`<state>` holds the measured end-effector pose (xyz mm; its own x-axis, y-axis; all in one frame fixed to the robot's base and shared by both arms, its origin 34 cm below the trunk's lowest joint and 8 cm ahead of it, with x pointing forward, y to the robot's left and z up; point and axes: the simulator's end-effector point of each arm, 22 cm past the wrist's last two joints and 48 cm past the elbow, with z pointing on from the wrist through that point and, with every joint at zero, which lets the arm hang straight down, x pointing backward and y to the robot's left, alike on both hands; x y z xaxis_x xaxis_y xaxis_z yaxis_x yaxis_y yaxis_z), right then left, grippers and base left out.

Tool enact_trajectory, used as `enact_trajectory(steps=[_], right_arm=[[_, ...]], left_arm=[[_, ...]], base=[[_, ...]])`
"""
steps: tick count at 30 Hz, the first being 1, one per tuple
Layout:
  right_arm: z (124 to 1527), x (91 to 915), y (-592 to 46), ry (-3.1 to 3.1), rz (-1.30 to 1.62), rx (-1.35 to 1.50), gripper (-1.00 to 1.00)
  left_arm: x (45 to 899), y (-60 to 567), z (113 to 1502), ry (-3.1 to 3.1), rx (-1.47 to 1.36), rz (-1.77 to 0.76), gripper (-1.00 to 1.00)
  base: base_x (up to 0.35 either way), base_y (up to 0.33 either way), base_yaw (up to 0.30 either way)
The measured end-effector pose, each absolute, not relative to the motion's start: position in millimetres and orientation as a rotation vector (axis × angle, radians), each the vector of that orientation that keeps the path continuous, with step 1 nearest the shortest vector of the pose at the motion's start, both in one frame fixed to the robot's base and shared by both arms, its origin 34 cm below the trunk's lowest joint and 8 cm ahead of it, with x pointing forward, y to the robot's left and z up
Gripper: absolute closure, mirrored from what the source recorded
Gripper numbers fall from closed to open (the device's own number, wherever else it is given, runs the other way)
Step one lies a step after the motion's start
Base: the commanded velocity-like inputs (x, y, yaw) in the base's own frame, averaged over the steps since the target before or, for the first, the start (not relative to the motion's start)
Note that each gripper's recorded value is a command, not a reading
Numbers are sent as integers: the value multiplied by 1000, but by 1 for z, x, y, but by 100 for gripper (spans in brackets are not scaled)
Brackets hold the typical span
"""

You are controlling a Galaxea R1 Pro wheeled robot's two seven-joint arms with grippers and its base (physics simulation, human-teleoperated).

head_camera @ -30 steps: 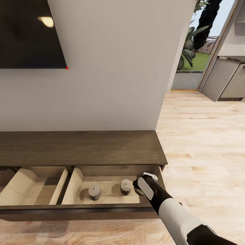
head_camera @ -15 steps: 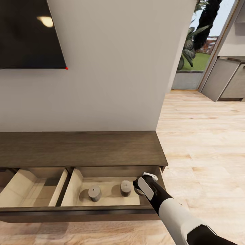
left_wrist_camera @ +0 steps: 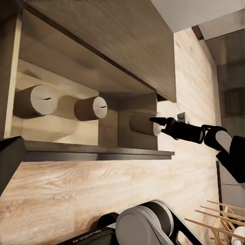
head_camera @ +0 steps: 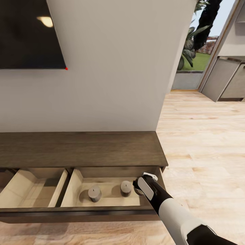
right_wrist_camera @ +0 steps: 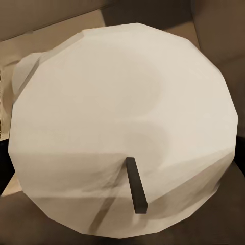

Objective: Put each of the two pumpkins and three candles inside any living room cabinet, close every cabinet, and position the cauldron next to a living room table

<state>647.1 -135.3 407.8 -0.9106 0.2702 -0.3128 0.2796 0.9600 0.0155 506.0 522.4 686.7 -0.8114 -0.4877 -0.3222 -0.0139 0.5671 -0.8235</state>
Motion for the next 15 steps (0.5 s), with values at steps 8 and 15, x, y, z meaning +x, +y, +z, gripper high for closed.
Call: enact_trajectory(steps=[8,15], right_arm=[[408,647,-135,2797,-42,401,100],[406,645,-135,2804,-42,401,100]], left_arm=[[506,522,686,2274,-402,-1190,-100],[506,522,687,2274,-401,-1189,-100]], base=[[41,0,0],[2,0,0]])
